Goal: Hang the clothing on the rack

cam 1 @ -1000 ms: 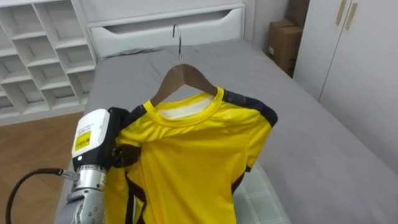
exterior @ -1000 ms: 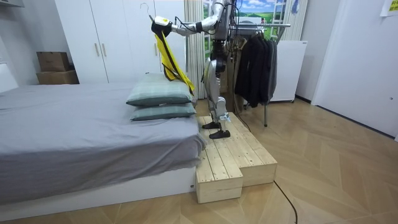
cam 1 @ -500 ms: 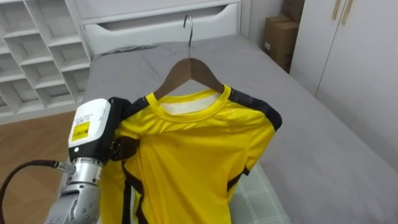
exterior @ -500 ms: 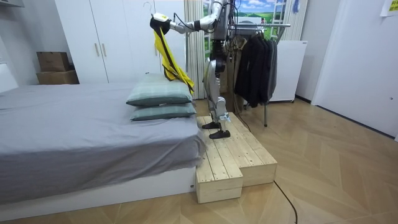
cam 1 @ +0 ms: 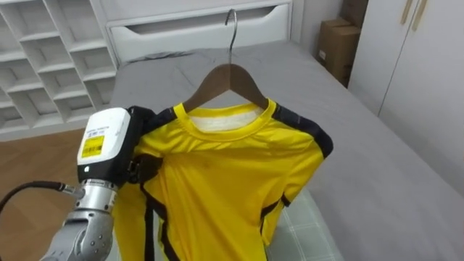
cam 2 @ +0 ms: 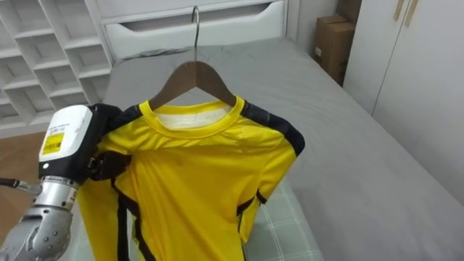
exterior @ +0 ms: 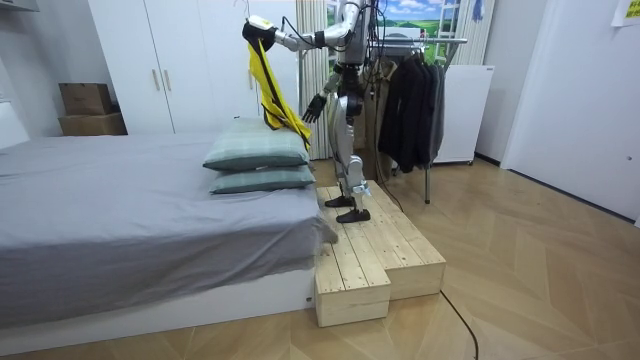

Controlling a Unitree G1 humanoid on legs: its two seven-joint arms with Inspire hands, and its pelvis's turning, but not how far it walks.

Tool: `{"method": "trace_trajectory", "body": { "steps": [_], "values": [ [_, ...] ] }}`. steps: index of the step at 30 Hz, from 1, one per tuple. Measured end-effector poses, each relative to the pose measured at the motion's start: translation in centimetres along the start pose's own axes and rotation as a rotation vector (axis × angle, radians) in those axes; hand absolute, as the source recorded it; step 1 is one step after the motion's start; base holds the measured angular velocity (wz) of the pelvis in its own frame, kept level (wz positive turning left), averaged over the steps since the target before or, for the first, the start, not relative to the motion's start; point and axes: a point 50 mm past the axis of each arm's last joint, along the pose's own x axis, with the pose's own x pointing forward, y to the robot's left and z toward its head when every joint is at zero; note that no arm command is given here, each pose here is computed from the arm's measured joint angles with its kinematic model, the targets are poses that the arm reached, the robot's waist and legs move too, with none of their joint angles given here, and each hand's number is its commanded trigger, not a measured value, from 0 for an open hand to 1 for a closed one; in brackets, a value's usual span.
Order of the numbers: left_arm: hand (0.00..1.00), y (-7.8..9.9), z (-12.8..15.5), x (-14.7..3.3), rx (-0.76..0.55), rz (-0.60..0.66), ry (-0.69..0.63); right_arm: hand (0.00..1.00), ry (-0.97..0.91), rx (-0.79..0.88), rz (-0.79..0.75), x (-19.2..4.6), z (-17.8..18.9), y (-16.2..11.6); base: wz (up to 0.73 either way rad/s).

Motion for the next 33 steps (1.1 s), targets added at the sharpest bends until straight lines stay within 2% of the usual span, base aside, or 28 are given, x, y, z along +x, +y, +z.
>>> {"method": "trace_trajectory", "body": {
  "steps": [7, 12, 16, 21, 33],
  "values": [
    [1.0, 0.0, 0.0, 0.0, -0.002, 0.0, 0.004, 0.0, -0.254, -0.093, -0.134, -0.3, 5.8, -2.3, 0.02],
    [1.0, 0.0, -0.1, 0.0, 0.011, -0.001, 0.008, 0.0, -0.469, -0.204, -0.249, -1.7, 10.5, -3.4, 0.0],
    [1.0, 0.3, 0.2, 0.2, 0.006, 0.007, -0.006, 0.0, -0.525, -0.215, -0.279, -2.3, 11.7, -3.8, 0.0],
    [1.0, 1.1, 1.9, 0.6, -0.065, 0.05, -0.048, 0.0, -0.625, -0.195, -0.314, -3.4, 13.8, -4.2, 0.0],
    [1.0, 0.6, 2.0, 0.6, -0.07, -0.006, -0.038, 0.0, -0.666, -0.194, -0.317, -3.7, 15.2, -4.5, 0.0]
  ]
}}
